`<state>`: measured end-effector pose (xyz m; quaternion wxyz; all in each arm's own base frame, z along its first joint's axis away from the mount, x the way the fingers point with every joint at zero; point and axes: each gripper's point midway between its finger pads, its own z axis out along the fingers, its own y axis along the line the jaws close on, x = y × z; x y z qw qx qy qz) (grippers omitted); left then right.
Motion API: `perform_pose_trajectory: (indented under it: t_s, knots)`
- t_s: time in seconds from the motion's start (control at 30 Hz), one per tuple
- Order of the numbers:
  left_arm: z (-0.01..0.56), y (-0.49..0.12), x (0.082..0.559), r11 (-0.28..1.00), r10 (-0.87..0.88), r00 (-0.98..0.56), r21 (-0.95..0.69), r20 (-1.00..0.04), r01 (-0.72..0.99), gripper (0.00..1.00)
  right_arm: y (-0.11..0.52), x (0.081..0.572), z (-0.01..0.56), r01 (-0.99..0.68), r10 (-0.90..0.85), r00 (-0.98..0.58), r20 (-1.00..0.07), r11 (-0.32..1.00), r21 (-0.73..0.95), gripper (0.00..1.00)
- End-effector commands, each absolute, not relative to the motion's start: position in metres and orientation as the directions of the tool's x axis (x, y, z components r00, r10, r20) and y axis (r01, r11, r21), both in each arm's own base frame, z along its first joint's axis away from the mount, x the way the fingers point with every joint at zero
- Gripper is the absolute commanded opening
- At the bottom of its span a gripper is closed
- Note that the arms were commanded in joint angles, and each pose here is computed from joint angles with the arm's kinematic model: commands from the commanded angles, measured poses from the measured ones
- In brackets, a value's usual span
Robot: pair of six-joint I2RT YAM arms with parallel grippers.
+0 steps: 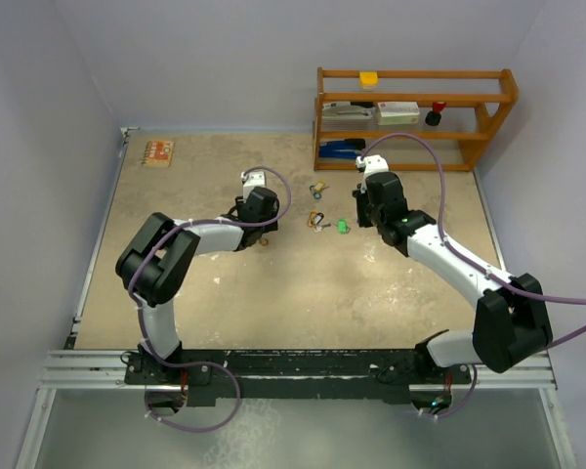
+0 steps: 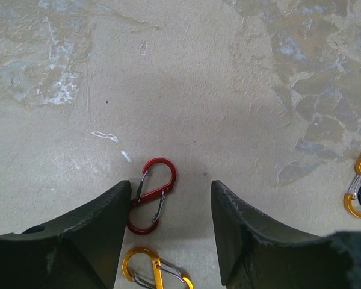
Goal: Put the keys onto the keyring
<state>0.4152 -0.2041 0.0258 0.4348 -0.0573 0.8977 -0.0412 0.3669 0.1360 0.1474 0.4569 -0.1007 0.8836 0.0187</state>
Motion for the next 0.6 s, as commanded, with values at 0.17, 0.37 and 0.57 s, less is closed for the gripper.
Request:
perform_pose_trajectory:
  t_s: [0.17, 0.37, 0.57]
  knots:
    - [0.008, -0.193, 0.4, 0.993, -0.116, -0.666, -0.082, -0.737, -0.082, 0.44, 0.141, 0.371, 0.16, -0.208, -0.152, -0.522, -0.839, 0.977, -0.047, 0.0]
    - [0.004, -0.189, 0.396, 0.994, -0.104, -0.678, -0.062, -0.727, -0.086, 0.41, 0.142, 0.371, 0.16, -0.211, -0.152, -0.521, -0.84, 0.976, -0.046, 0.0]
    - [0.001, -0.187, 0.391, 0.995, -0.092, -0.69, -0.05, -0.718, -0.081, 0.33, 0.142, 0.371, 0.161, -0.211, -0.151, -0.521, -0.84, 0.976, -0.044, 0.0]
